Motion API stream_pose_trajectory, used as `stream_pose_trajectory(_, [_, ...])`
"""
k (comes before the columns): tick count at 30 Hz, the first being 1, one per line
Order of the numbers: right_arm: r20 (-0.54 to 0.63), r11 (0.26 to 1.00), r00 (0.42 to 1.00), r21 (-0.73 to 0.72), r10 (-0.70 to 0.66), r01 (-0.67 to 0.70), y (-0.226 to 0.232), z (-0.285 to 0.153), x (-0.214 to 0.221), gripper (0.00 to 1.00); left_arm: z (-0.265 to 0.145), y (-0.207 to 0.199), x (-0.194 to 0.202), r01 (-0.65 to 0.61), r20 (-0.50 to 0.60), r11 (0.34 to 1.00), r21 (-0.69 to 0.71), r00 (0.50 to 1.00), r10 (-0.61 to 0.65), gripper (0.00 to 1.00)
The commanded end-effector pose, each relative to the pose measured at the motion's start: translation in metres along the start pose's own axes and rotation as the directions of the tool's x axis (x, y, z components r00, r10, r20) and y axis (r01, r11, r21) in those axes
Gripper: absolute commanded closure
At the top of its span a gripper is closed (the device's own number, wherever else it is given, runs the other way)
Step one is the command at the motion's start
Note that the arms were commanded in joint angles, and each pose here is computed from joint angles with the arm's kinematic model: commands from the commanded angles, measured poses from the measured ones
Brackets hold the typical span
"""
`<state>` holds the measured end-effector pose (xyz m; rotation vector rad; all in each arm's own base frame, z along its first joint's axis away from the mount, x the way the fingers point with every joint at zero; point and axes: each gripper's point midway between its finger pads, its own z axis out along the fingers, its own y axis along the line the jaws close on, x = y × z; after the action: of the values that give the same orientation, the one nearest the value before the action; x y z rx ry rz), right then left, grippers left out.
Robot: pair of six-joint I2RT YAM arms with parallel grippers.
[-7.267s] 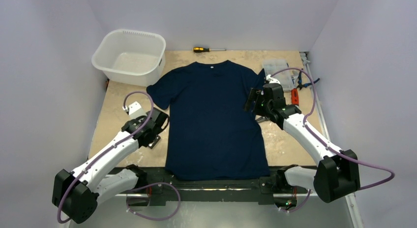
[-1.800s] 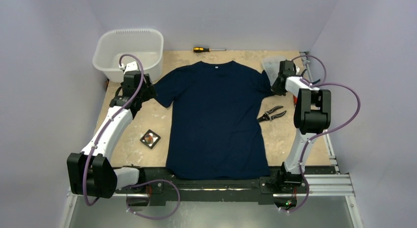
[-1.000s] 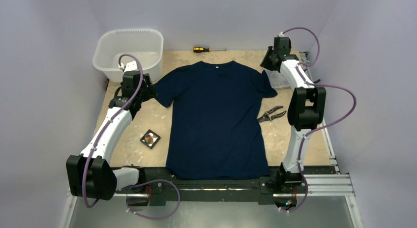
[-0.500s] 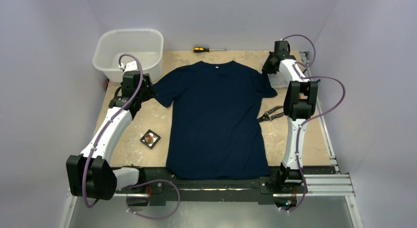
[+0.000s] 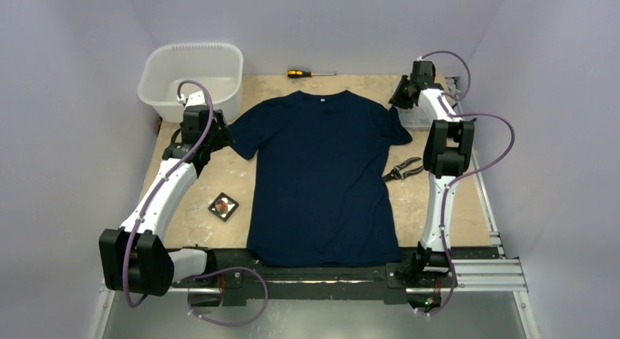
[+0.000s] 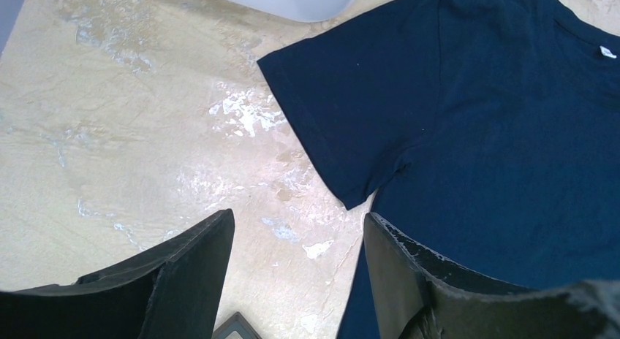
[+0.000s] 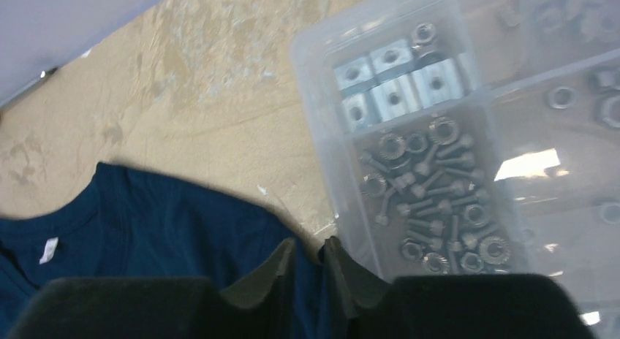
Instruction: Pin the brooch onto the clothing
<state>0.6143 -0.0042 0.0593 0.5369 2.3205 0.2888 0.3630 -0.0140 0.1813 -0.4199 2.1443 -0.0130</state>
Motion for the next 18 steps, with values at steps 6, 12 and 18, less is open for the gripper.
stream_pose_trajectory(6, [0.022, 0.973, 0.989, 0.181, -0.147, 0.141, -0.029, -0.022, -0.016, 0.50, -0.002, -0.001, -0.006, -0.019, 0.030, 1.000, 0.011, 0.999, 0.018, 0.35])
stream_pose_trajectory(12, [-0.010, 0.926, 0.980, 0.327, -0.198, 0.190, -0.055, -0.024, -0.003, 0.52, -0.004, -0.004, -0.007, -0.015, 0.035, 1.000, 0.026, 0.999, 0.014, 0.35])
stream_pose_trajectory(18, [-0.025, 0.868, 0.967, 0.436, -0.253, 0.238, -0.080, -0.027, -0.002, 0.54, -0.004, -0.005, -0.006, -0.019, 0.031, 0.999, 0.037, 0.999, 0.018, 0.35])
